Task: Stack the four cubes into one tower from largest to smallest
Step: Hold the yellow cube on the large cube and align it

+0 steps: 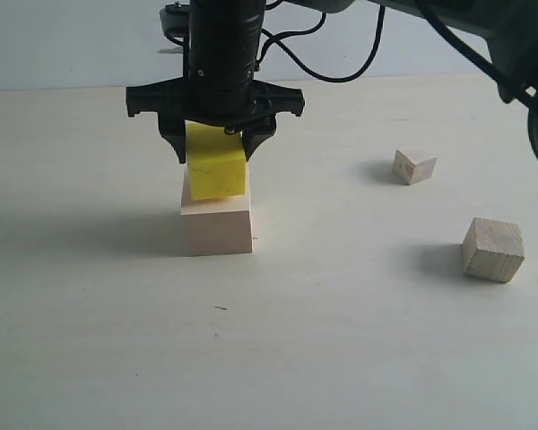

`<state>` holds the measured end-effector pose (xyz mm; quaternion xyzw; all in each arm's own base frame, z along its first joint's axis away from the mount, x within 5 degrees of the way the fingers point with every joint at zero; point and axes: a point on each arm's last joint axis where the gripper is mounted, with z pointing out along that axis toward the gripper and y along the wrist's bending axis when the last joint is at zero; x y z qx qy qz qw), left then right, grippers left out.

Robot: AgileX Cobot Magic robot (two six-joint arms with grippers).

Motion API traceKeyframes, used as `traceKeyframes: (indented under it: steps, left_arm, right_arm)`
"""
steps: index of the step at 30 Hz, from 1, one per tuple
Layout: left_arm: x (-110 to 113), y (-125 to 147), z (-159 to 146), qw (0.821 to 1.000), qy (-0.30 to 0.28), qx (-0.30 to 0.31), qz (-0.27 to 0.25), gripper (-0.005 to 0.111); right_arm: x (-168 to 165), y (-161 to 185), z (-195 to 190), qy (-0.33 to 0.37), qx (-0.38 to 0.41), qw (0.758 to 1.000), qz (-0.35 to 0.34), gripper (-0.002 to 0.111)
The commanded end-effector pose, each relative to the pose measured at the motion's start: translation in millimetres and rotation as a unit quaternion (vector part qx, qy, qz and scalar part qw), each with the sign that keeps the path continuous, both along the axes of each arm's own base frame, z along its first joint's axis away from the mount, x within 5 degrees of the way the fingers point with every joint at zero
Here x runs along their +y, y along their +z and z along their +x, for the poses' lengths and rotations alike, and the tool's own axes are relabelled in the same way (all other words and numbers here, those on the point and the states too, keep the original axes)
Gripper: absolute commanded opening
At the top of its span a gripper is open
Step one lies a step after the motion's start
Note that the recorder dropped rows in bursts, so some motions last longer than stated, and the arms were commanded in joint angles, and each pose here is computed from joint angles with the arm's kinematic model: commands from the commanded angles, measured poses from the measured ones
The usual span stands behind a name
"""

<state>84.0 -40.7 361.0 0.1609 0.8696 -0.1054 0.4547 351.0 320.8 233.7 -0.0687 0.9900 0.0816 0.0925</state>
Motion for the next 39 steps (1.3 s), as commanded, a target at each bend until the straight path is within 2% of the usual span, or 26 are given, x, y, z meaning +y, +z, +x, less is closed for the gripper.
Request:
traceKeyframes:
  steps: [1, 7, 9, 16, 24, 32, 39]
  left_arm:
    - [-0.5, -1.0, 0.0, 1.000, 0.001, 0.004, -0.003, 0.060]
    - [-0.2, -1.5, -0.3, 1.000, 0.001, 0.007, -0.001, 0.060]
    - [-0.2, -1.5, -0.3, 1.000, 0.001, 0.007, -0.001, 0.060]
    - [-0.2, -1.5, -0.3, 1.000, 0.001, 0.007, -0.001, 0.060]
    - [-0.2, -1.6, -0.3, 1.000, 0.001, 0.008, -0.001, 0.060]
    - [-0.2, -1.6, -0.3, 1.000, 0.001, 0.008, 0.000, 0.060]
    - [-0.1, -1.7, -0.4, 1.000, 0.000, 0.008, 0.001, 0.060]
  right_arm:
    - [2.1, -8.2, 2.7, -0.002, 0.001, 1.000, -0.005, 0.000]
    - [2.7, -12.1, 3.3, -0.007, 0.005, 1.000, -0.007, 0.002]
    - [2.2, -12.1, 3.8, -0.007, 0.003, 1.000, -0.010, 0.007]
    - [2.2, -12.1, 3.8, -0.026, 0.006, 1.000, -0.006, 0.039]
    - [3.4, -12.1, 2.6, -0.024, 0.012, 1.000, 0.000, 0.043]
    - [3.9, -12.1, 2.2, -0.014, 0.013, 1.000, 0.001, 0.059]
    - [7.2, -9.7, 0.5, -0.001, 0.018, 1.000, 0.021, 0.060]
